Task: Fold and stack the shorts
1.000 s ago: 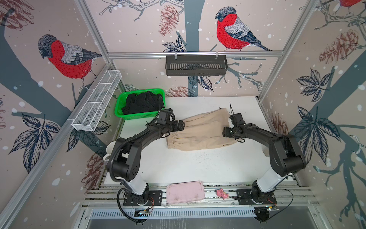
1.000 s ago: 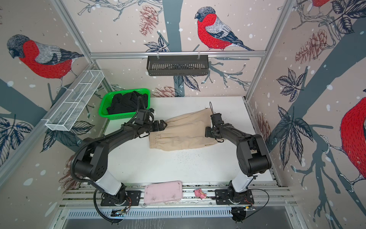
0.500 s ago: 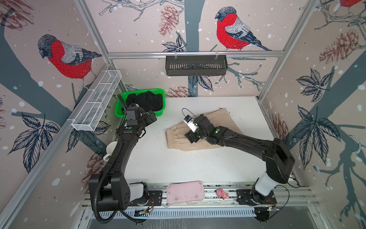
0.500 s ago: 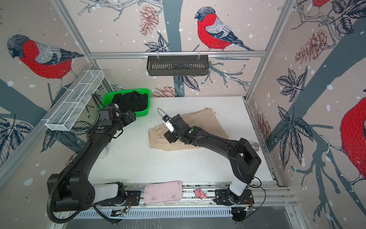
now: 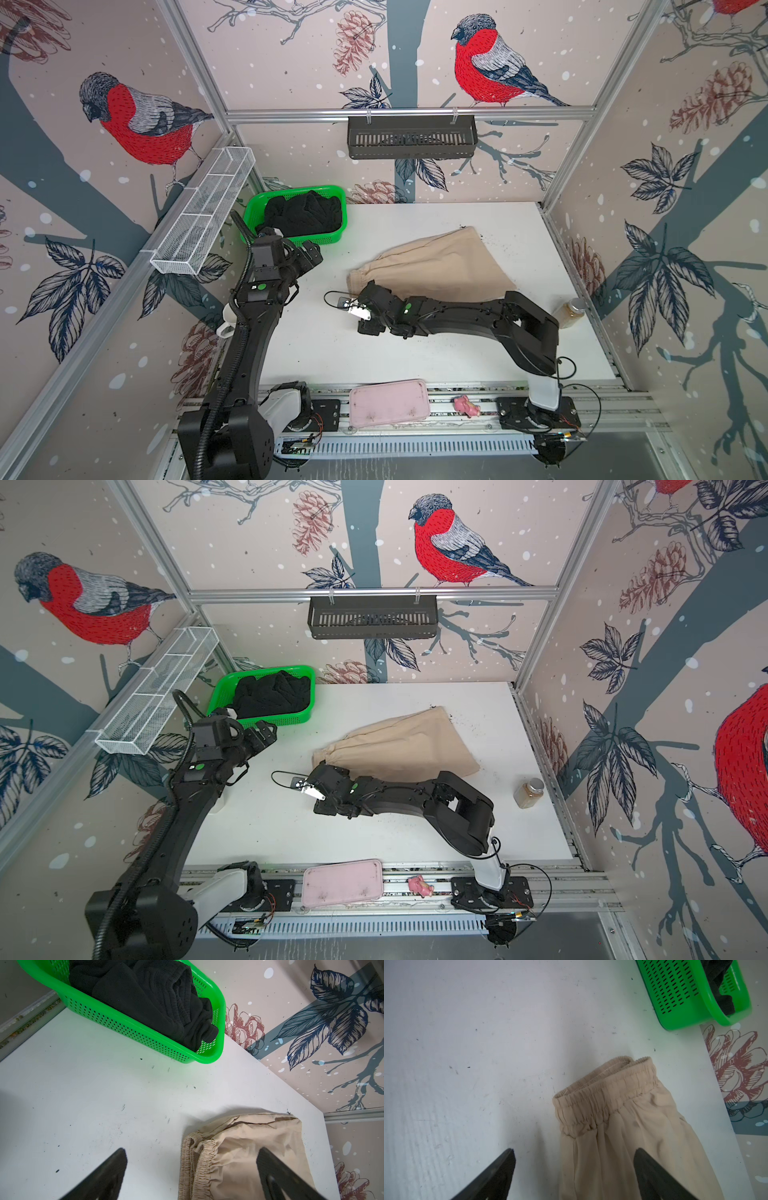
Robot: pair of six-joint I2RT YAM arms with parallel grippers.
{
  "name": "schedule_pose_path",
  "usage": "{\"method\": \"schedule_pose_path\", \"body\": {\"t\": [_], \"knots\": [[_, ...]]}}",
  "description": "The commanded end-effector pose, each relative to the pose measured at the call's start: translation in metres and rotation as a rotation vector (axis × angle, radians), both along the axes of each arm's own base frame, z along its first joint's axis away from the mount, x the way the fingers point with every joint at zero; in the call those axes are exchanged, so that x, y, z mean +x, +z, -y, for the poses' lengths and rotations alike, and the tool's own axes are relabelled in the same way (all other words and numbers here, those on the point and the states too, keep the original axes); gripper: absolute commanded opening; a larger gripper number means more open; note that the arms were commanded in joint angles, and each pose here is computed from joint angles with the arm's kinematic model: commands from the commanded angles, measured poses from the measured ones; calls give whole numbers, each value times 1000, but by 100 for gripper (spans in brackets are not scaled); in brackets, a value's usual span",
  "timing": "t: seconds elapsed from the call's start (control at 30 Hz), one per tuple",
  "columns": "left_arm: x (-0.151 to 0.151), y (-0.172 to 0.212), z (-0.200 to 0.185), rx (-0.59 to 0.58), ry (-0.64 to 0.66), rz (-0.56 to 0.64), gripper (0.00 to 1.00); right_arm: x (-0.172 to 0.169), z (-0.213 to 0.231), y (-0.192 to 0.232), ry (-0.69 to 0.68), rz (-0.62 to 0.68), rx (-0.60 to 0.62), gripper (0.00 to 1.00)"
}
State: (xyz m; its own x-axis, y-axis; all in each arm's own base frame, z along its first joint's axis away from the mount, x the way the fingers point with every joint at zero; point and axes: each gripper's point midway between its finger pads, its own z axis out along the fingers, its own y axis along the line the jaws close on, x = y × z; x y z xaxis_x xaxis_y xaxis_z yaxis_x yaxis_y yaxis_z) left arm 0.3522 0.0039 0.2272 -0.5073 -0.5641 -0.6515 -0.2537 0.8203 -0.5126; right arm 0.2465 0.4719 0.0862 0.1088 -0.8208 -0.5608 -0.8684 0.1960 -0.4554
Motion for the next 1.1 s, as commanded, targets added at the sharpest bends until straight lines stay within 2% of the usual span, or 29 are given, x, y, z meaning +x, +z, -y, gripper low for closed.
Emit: {"method": "schedule_pose_path", "body": {"t": [0.0, 0.2, 0.67, 0.87, 0.97, 1.07], "knots": [[-7, -9, -7, 23, 18, -53, 98, 10, -2, -2, 15, 86, -64, 90], [-6, -22, -9, 21, 13, -85, 97, 13, -5, -12, 41, 112, -101, 90], [-2, -34, -17, 66, 19, -99, 97, 26, -3, -36, -8, 147, -149, 88], [-6, -51, -16, 52, 20, -155, 97, 25, -3, -45, -12, 108, -130, 71], [-9, -63, -15, 41, 13, -202, 97, 24, -5, -46, -7, 100, -110, 58], [-10, -76, -9, 7, -6, -235, 97, 24, -5, -47, -10, 86, -89, 35]]}}
